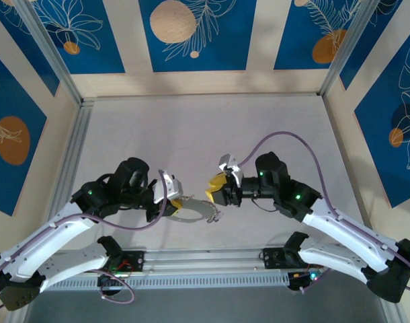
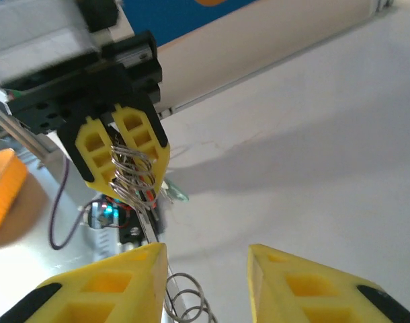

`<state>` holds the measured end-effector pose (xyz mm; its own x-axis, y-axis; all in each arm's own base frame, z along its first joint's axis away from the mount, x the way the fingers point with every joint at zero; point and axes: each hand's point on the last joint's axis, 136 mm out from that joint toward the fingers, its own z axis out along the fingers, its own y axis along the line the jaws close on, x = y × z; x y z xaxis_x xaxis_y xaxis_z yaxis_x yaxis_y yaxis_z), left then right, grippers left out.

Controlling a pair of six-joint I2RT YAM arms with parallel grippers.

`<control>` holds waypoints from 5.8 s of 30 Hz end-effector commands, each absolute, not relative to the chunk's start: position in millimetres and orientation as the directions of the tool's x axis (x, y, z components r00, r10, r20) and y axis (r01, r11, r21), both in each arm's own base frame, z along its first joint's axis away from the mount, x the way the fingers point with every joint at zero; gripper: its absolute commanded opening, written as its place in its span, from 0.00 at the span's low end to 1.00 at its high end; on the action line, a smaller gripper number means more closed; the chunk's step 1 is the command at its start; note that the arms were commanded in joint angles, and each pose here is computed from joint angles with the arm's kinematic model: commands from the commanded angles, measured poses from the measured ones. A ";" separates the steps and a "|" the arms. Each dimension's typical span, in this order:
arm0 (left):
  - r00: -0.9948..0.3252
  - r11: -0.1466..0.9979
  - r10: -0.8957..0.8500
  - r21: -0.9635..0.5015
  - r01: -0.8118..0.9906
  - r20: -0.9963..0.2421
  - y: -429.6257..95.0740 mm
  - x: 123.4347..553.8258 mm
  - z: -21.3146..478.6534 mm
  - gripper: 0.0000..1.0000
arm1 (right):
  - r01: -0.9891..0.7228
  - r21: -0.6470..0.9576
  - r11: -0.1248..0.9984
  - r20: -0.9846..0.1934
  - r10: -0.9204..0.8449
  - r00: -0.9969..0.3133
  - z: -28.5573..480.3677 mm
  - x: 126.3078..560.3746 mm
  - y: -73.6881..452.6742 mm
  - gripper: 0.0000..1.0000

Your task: Put the keys on the keyring

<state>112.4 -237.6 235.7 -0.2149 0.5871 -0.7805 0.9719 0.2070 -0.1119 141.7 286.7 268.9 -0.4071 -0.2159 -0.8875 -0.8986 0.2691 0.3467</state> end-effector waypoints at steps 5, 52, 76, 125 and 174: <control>-0.202 0.235 0.532 -0.086 0.968 -0.822 -242.9 119.1 246.5 0.00 | -0.878 0.399 0.263 -0.893 -0.104 -0.437 284.6 127.1 309.3 0.44; -0.208 0.216 0.501 -0.111 0.970 -0.840 -242.9 111.4 251.8 0.00 | -0.892 0.418 0.170 -0.891 -0.115 -0.440 283.6 133.0 342.9 0.19; -0.207 0.222 0.504 -0.105 0.969 -0.838 -241.5 111.8 253.0 0.00 | -0.941 0.334 0.060 -0.930 -0.143 -0.339 288.6 114.5 341.6 0.00; -0.209 0.206 0.497 -0.120 0.971 -0.842 -243.9 109.5 259.3 0.00 | -0.934 0.353 0.060 -0.923 -0.144 -0.358 281.2 119.3 339.7 0.12; -0.217 0.192 0.549 -0.131 0.973 -0.807 -241.9 106.9 248.9 0.00 | -0.639 -0.625 0.449 -0.774 -0.467 0.428 326.1 156.8 329.6 0.00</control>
